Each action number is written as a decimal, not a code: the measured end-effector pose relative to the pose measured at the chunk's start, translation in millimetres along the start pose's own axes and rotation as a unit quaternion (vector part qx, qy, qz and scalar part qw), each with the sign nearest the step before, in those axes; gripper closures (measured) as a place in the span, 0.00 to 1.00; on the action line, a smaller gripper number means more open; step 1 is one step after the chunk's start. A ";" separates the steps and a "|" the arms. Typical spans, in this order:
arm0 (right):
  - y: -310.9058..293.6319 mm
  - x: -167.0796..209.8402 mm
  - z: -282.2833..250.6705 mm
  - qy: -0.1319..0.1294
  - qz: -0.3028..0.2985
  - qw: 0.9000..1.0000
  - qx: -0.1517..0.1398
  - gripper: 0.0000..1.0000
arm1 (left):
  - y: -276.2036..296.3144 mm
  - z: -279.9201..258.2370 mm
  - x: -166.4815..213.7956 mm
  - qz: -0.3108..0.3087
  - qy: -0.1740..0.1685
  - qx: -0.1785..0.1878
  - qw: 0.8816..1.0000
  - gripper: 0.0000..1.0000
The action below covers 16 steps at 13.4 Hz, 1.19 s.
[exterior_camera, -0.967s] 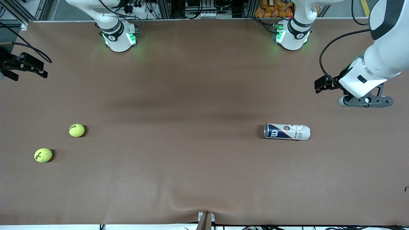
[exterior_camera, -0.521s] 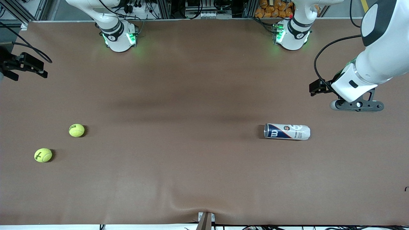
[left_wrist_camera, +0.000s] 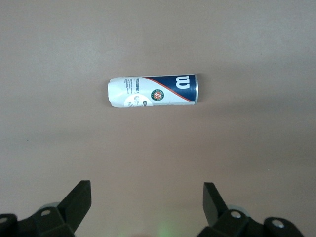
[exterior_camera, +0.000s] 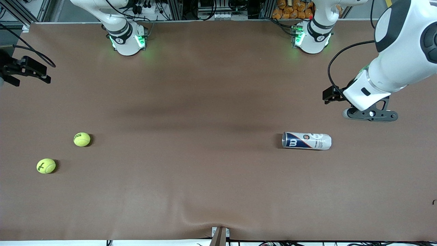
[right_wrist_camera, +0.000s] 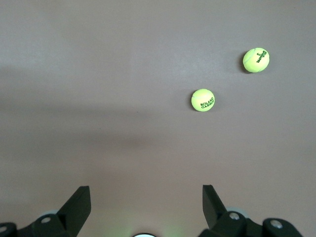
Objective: Insert tennis ball vertically with right arm
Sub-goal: 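Move the left gripper toward the lying white-and-blue tennis can, then lower the open left gripper over the can's closed end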
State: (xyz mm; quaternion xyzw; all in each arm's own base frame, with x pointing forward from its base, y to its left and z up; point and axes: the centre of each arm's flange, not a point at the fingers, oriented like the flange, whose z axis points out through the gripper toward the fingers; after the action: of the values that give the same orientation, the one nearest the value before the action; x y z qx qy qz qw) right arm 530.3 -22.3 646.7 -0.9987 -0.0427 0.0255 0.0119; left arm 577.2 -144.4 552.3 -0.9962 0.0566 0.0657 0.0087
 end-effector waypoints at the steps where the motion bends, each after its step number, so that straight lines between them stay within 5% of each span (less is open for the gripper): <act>1: 0.0 0.0 0.0 0.000 0.000 1.000 0.000 0.00 | 0.2 3.1 1.8 0.000 -0.002 0.000 1.000 0.00; 16: 0.4 -0.2 0.1 -0.001 0.000 1.000 0.000 0.00 | 106.2 55.8 7.5 0.089 -0.030 0.021 0.995 0.00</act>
State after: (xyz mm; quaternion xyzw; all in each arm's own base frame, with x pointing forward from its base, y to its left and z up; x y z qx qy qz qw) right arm 530.2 -22.7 646.6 -0.9987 -0.0422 0.0260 0.0120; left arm 565.3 -249.4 495.0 -0.9844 0.1461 0.0945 0.0255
